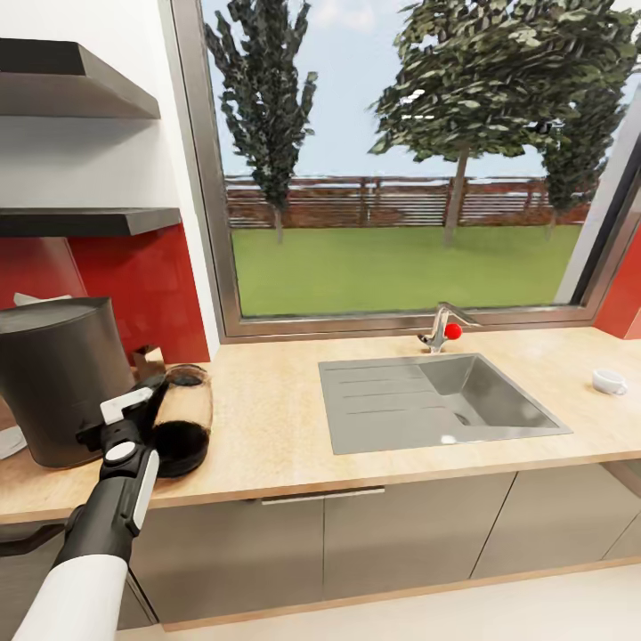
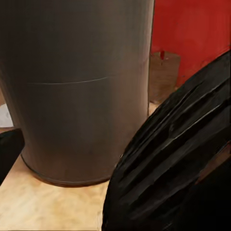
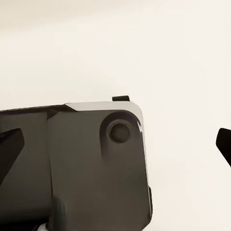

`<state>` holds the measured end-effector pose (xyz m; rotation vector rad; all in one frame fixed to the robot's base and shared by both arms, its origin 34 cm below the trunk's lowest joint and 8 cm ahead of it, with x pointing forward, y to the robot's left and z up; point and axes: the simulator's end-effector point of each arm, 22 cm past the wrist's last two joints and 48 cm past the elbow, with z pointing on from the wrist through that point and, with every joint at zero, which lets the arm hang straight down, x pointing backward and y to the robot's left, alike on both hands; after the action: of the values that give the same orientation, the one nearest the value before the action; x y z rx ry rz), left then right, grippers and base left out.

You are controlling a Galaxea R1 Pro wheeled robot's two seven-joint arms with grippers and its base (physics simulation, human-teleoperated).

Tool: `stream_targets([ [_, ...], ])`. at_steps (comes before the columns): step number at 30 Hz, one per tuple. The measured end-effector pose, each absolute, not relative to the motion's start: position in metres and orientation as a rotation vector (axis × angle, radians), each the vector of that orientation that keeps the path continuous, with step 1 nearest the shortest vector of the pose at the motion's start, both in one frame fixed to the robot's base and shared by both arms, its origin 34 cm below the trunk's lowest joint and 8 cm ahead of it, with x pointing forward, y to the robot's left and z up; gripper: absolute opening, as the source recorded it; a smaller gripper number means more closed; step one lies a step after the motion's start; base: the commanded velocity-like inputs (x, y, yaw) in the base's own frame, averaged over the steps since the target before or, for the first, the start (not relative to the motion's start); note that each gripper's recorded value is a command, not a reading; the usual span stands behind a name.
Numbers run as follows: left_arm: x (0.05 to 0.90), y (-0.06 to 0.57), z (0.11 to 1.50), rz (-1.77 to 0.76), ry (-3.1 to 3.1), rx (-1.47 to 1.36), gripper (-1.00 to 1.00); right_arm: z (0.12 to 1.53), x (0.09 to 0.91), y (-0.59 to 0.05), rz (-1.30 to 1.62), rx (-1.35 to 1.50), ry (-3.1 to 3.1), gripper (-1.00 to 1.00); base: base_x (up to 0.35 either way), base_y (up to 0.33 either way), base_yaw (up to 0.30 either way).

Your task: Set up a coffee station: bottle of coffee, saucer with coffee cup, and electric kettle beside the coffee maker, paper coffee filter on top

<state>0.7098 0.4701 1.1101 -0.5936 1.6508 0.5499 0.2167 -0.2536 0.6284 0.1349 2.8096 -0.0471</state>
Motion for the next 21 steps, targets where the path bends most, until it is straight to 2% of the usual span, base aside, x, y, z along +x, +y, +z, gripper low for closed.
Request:
stream_targets([
  [9, 0.709, 0.471, 1.11, 0.552, 1.651, -0.594, 1.0, 0.628, 0.217, -0.254, -0.047, 0.134, 2.81, 1.0, -0.002, 0.0, 0.0],
  [15, 0.71, 0.472, 1.108, 0.546, 1.653, -0.602, 1.0, 0.628, 0.216, -0.254, -0.047, 0.135, 2.812, 1.0, -0.211, 0.078, 0.0],
  [21, 0.708, 0.473, 1.1, 0.548, 1.656, -0.602, 1.0, 0.628, 0.216, -0.254, -0.047, 0.135, 2.811, 1.0, -0.036, 0.014, 0.0],
])
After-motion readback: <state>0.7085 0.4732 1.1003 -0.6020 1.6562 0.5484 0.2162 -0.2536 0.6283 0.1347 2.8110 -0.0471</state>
